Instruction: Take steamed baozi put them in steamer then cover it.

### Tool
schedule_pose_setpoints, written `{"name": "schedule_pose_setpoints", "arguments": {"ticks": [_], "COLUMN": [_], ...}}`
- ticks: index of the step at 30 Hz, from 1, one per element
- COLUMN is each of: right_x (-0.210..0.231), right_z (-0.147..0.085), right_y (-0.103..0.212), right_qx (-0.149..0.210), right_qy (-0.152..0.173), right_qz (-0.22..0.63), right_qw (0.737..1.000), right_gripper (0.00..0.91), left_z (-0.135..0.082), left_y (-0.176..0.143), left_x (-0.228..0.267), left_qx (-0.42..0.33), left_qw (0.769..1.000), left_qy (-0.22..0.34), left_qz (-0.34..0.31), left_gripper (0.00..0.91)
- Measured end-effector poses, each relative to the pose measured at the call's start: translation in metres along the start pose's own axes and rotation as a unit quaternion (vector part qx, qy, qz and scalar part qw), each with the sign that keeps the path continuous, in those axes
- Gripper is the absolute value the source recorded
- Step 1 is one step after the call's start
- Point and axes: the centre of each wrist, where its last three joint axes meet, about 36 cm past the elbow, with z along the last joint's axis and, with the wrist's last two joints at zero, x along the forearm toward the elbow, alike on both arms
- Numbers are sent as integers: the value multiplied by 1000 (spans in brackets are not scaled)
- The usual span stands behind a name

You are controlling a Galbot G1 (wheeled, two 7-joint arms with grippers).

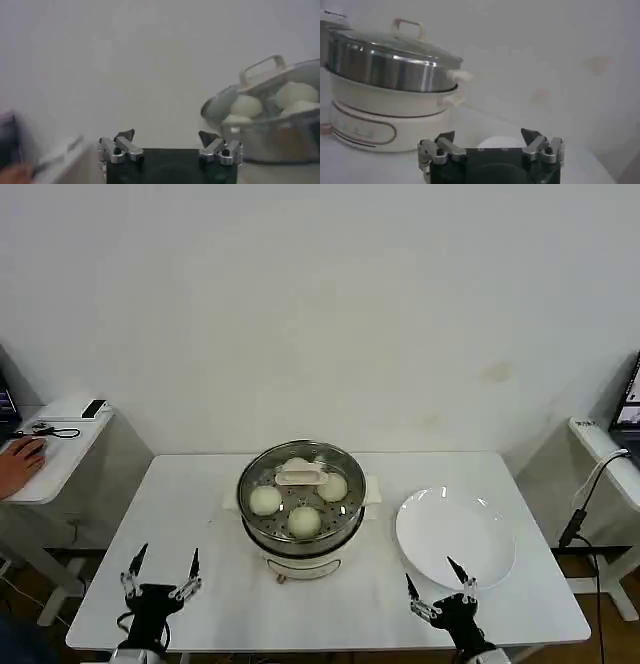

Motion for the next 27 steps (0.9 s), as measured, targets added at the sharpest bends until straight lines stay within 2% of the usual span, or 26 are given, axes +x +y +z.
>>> {"name": "schedule_pose_setpoints", "arguments": {"ticks": [9, 27], "right_x": [2, 4], "right_z": [-1, -10], "right_y": [6, 17], "right_qx": [-22, -43], "right_qy": [13, 31], "right_qz": [-7, -15], "right_qw": [1000, 998], "right_gripper": [907, 907], "left_z": [25, 39], "left_y": [2, 6], "left_x": [24, 42], "left_qx": [38, 43], "left_qw": [999, 999], "left_qy": [10, 23], "left_qz": [-16, -23], "left_gripper": [907, 907]}}
